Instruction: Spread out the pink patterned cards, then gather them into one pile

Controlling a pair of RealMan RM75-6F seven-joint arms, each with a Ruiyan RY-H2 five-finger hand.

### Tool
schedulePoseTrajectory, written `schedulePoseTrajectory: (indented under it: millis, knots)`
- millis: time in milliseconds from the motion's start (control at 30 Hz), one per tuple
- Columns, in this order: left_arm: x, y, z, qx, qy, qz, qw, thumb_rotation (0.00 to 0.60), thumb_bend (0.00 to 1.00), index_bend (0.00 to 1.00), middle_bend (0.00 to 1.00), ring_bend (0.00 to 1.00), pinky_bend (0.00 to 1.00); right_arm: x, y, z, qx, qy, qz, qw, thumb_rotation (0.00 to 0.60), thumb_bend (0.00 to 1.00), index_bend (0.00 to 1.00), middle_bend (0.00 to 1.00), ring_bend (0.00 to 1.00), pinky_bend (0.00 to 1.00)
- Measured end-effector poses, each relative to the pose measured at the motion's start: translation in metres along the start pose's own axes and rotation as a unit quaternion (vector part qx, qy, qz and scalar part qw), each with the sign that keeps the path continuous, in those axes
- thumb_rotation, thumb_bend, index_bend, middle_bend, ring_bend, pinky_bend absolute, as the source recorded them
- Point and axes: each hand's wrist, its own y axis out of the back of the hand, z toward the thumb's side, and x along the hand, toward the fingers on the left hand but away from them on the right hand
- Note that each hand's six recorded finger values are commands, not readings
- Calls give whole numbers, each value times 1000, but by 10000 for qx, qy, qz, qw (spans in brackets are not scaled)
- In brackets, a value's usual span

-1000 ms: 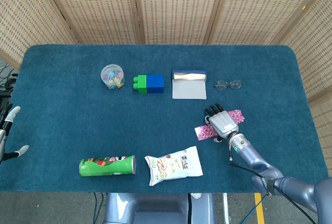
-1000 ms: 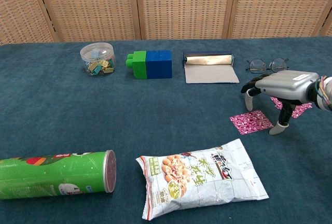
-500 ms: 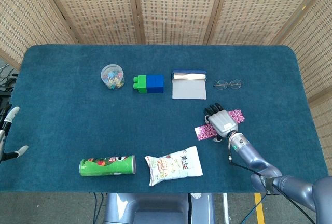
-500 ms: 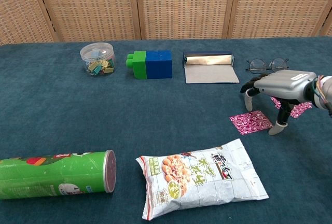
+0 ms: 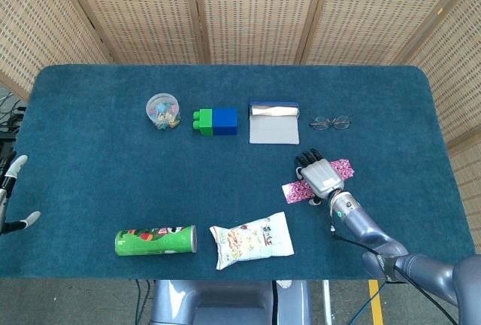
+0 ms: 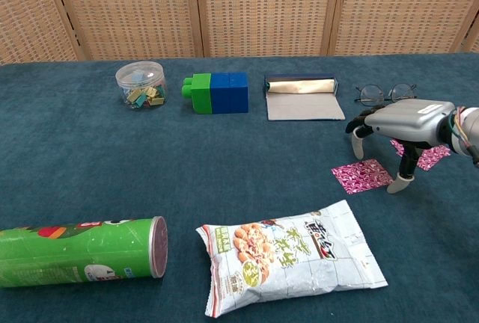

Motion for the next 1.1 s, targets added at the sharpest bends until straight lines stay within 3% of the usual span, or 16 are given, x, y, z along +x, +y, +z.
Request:
schedulePoseTrajectory:
  millis: [333, 500, 1100]
  knots:
    - [1, 0, 0, 4, -2, 0, 10000, 600, 29, 0, 0, 0, 0, -2, 1, 0, 15, -10, 11, 10000, 600, 53, 339, 109, 0, 0]
    - [1, -1, 0, 2, 1, -9, 10000, 600, 30, 0, 0, 0, 0, -1, 0, 0, 5, -15, 18, 10000, 600, 134, 339, 109, 0, 0]
    - [1, 0, 1, 14, 2, 4, 10000, 600, 29, 0, 0, 0, 0, 0, -2, -3, -58, -46, 29, 10000, 600, 182, 358, 113, 0, 0]
